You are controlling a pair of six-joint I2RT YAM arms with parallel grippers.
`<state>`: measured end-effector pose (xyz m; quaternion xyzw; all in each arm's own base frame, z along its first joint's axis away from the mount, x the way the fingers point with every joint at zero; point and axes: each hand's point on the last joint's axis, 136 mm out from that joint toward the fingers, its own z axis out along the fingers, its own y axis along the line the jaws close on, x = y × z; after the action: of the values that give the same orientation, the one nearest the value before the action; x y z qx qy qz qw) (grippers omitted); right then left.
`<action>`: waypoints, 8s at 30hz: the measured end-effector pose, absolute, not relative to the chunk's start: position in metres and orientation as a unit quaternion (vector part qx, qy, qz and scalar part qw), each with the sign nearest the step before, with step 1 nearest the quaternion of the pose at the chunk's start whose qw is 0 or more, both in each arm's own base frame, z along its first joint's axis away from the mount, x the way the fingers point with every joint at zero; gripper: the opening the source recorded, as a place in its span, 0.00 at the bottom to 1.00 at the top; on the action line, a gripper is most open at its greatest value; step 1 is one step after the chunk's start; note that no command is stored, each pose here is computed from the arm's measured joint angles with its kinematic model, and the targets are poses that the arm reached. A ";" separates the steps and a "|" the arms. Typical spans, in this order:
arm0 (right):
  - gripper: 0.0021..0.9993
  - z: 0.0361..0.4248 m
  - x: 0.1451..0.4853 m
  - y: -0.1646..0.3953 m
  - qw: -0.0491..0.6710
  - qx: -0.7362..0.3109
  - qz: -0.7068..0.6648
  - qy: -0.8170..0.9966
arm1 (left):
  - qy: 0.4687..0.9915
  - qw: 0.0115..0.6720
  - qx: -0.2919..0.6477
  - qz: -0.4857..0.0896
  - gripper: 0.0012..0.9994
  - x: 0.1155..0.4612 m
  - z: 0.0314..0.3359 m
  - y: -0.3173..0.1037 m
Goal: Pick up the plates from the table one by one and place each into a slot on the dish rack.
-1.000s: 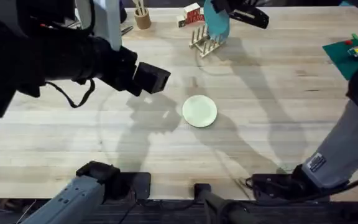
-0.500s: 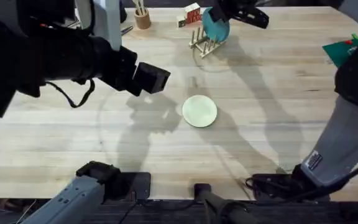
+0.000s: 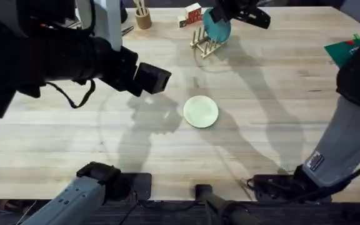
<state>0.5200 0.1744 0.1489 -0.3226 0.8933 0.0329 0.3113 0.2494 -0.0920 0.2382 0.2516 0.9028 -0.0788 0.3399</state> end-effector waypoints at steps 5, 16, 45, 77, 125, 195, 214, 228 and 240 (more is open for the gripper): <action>0.11 0.149 0.520 0.174 0.311 -0.322 0.033 0.893 | 0.903 0.340 0.252 -0.079 0.99 0.249 0.238 -0.092; 0.22 0.149 0.520 0.175 0.312 -0.322 0.033 0.893 | 0.903 0.340 0.252 -0.079 0.99 0.249 0.238 -0.092; 1.00 0.279 0.374 0.132 0.266 -0.280 0.052 0.921 | 0.903 0.340 0.252 -0.079 0.99 0.249 0.238 -0.092; 1.00 0.200 0.262 0.096 0.131 -0.189 0.066 0.971 | 0.893 0.273 0.284 -0.218 0.04 0.224 0.226 -0.133; 1.00 0.197 0.255 0.088 0.113 -0.177 0.063 0.976 | 0.834 0.137 0.161 -0.509 0.04 0.221 0.085 -0.192; 1.00 0.199 0.262 0.089 0.126 -0.177 0.064 0.974 | 0.874 0.098 0.210 -0.426 0.04 0.274 0.094 -0.180; 1.00 0.199 0.262 0.090 0.128 -0.177 0.064 0.974 | 0.833 0.060 0.279 -0.474 0.04 0.259 0.057 -0.195; 1.00 0.199 0.262 0.090 0.128 -0.177 0.064 0.974 | 0.817 0.036 0.260 -0.514 0.04 0.255 0.040 -0.202; 1.00 0.199 0.262 0.090 0.128 -0.177 0.064 0.974 | 0.796 0.029 0.247 -0.551 0.04 0.257 0.038 -0.212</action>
<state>0.2625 0.0897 0.1990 -0.1771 0.9737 0.0641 0.1279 0.2572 -0.2118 0.0378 0.2472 0.7964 -0.5511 0.0290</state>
